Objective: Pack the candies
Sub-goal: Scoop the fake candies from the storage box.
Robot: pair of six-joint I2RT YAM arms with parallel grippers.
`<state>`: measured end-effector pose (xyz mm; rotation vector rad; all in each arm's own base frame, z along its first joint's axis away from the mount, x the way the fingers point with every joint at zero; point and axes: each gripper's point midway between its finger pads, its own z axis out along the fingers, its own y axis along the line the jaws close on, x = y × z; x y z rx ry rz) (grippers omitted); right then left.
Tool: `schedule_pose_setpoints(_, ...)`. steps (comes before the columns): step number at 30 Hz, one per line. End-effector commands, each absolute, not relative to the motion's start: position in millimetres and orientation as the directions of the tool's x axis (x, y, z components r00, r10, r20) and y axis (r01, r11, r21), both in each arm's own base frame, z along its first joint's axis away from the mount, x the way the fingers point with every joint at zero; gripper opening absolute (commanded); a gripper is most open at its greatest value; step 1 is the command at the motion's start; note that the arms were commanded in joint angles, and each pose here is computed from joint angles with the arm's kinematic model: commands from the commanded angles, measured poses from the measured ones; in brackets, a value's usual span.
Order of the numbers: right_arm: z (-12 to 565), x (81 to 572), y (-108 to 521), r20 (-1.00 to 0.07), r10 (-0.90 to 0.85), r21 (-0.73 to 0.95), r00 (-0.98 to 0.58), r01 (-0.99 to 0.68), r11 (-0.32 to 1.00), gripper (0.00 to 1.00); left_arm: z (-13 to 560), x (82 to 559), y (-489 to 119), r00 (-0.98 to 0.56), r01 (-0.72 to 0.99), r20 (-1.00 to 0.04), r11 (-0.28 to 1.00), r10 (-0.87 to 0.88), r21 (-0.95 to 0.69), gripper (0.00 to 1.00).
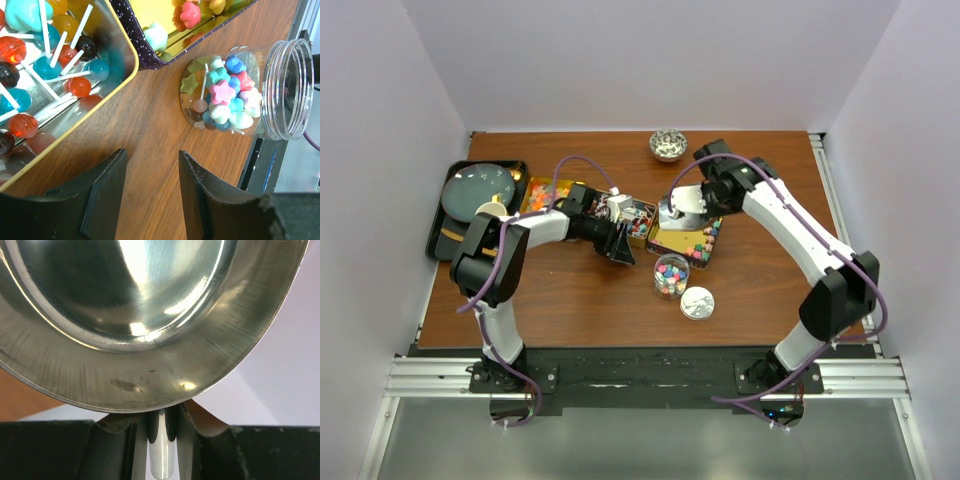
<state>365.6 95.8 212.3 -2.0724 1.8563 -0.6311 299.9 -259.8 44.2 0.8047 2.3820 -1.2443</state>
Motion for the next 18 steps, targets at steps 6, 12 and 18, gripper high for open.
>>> schedule_pose_setpoints(6,192.0,330.3,37.1,0.316,-0.938,-0.309,-0.144,-0.950,0.041,0.00,60.2,307.1,-263.0,-0.758,0.650,-0.578,0.429,0.303,-0.628,0.50)
schedule_pose_setpoints(12,192.9,344.2,23.0,0.389,-0.897,-0.281,-0.211,-0.954,0.103,0.00,59.4,307.7,-264.4,-0.760,0.648,-0.575,0.425,0.303,-0.632,0.50)
schedule_pose_setpoints(18,192.4,359.9,19.0,0.468,-0.861,-0.279,-0.198,-0.958,0.069,0.00,57.0,304.8,-263.9,-0.760,0.648,-0.573,0.424,0.305,-0.633,0.50)
